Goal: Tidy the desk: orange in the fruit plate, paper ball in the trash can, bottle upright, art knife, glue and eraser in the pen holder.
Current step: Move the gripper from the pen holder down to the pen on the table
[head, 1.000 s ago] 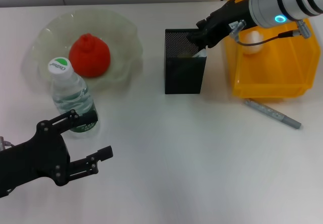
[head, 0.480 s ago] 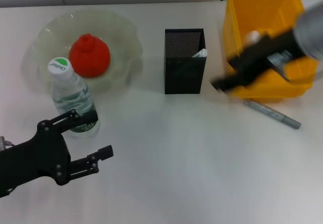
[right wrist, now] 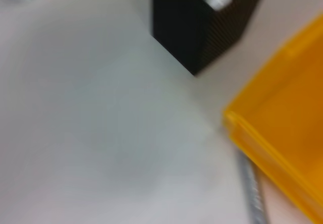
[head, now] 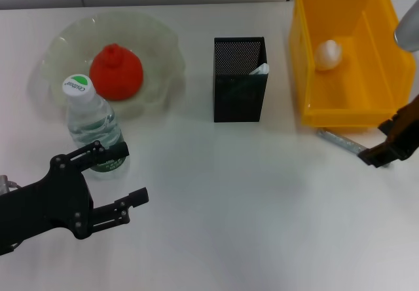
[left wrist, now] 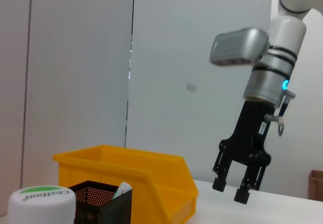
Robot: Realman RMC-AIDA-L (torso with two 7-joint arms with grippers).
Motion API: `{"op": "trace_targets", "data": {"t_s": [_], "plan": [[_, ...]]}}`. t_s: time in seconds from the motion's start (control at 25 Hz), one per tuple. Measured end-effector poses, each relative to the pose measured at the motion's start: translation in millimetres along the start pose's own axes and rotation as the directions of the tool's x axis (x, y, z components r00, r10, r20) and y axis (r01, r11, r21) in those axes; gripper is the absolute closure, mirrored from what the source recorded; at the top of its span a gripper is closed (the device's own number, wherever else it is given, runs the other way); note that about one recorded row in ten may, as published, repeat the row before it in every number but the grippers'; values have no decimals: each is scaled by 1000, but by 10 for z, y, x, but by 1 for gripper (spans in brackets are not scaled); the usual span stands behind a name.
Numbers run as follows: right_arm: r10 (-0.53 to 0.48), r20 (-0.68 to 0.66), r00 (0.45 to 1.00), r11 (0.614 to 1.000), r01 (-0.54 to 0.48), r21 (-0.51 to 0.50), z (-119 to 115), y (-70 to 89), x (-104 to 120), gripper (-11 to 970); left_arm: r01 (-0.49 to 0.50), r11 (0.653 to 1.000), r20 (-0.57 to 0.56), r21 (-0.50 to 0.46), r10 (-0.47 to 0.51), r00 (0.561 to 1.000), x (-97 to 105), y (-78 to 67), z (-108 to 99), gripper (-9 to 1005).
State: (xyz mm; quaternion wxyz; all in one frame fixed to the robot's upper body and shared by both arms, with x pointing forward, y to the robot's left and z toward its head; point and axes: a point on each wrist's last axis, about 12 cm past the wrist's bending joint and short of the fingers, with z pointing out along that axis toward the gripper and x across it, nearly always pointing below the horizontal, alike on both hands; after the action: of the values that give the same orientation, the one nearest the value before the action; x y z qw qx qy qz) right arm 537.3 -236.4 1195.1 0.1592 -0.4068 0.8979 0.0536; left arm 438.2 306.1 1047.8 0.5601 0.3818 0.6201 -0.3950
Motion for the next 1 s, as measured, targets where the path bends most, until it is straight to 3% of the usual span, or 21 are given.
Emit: {"op": "trace_targets", "data": {"t_s": [0.2, 1.0], "plan": [[27, -25, 999, 998, -26, 50, 94, -106, 31, 313, -1, 1000, 0, 1, 1, 1000, -1, 2, 3, 211], [119, -36, 992, 992, -117, 38, 545, -300, 100, 336, -6, 1000, 1, 5, 6, 1000, -14, 21, 22, 211]]}}
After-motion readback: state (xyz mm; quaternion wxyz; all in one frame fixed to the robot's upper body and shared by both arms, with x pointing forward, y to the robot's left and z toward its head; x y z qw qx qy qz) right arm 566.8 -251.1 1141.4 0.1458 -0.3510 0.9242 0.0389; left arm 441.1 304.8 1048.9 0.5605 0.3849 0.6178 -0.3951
